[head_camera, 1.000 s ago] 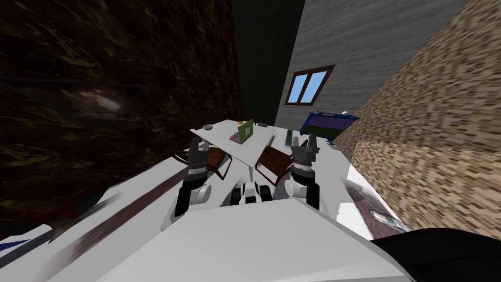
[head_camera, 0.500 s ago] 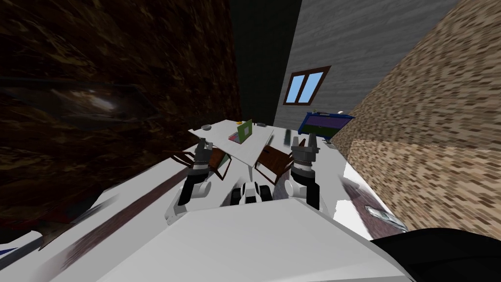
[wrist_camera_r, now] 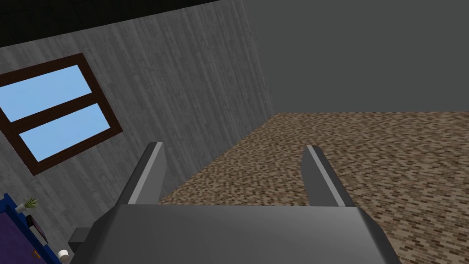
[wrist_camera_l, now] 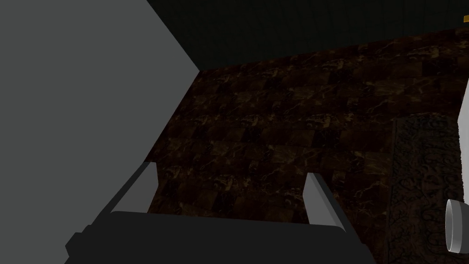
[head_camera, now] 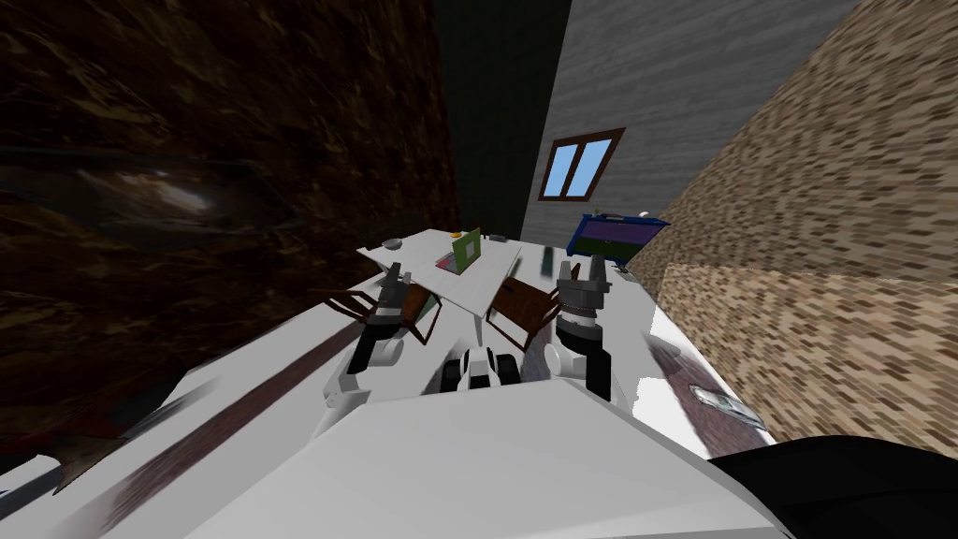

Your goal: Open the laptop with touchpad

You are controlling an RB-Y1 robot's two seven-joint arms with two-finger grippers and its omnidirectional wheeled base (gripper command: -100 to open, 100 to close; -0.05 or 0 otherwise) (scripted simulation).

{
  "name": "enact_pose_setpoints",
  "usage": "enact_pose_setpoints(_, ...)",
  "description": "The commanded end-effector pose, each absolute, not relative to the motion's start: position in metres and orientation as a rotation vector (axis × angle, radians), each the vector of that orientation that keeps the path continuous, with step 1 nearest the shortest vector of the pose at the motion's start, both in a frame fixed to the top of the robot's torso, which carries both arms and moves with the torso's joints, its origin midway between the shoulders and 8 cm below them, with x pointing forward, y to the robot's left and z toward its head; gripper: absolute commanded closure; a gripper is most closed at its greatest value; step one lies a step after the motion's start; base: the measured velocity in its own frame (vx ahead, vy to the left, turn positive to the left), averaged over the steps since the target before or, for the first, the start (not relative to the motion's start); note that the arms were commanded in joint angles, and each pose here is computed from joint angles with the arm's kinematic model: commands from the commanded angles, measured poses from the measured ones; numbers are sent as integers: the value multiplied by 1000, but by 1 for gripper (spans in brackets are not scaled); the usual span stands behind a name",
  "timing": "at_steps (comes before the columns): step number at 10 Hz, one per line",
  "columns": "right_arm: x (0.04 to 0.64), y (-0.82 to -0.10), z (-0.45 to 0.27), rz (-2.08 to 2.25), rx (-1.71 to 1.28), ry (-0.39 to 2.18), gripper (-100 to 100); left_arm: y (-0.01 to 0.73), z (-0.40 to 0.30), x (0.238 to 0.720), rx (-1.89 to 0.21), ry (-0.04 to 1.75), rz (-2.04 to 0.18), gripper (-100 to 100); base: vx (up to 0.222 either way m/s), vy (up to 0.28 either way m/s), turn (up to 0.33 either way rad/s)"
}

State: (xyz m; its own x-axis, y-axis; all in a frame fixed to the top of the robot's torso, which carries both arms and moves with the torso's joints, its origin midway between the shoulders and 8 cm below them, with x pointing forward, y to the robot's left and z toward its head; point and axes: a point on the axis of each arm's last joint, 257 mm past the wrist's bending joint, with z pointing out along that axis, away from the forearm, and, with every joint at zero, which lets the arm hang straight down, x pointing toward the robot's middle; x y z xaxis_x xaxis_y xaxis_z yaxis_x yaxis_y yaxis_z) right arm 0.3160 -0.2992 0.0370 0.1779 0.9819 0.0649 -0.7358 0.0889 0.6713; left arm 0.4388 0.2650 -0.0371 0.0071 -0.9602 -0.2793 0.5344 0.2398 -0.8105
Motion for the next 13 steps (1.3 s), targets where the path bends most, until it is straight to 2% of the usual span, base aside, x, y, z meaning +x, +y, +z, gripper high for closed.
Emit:
enact_pose_setpoints(1,316,-299,37,1347,657,461,0,272,-47,454,-576,990,-1264,-100,-16,11,-21)
enact_pose_setpoints(8,316,-299,37,1347,658,461,0,299,-70,512,-603,1111,-1208,-100,-12,-4,-48)
enact_pose_setpoints(13,316,-299,37,1347,658,461,0,314,-90,558,-635,1225,-1134,-100,15,-58,-64)
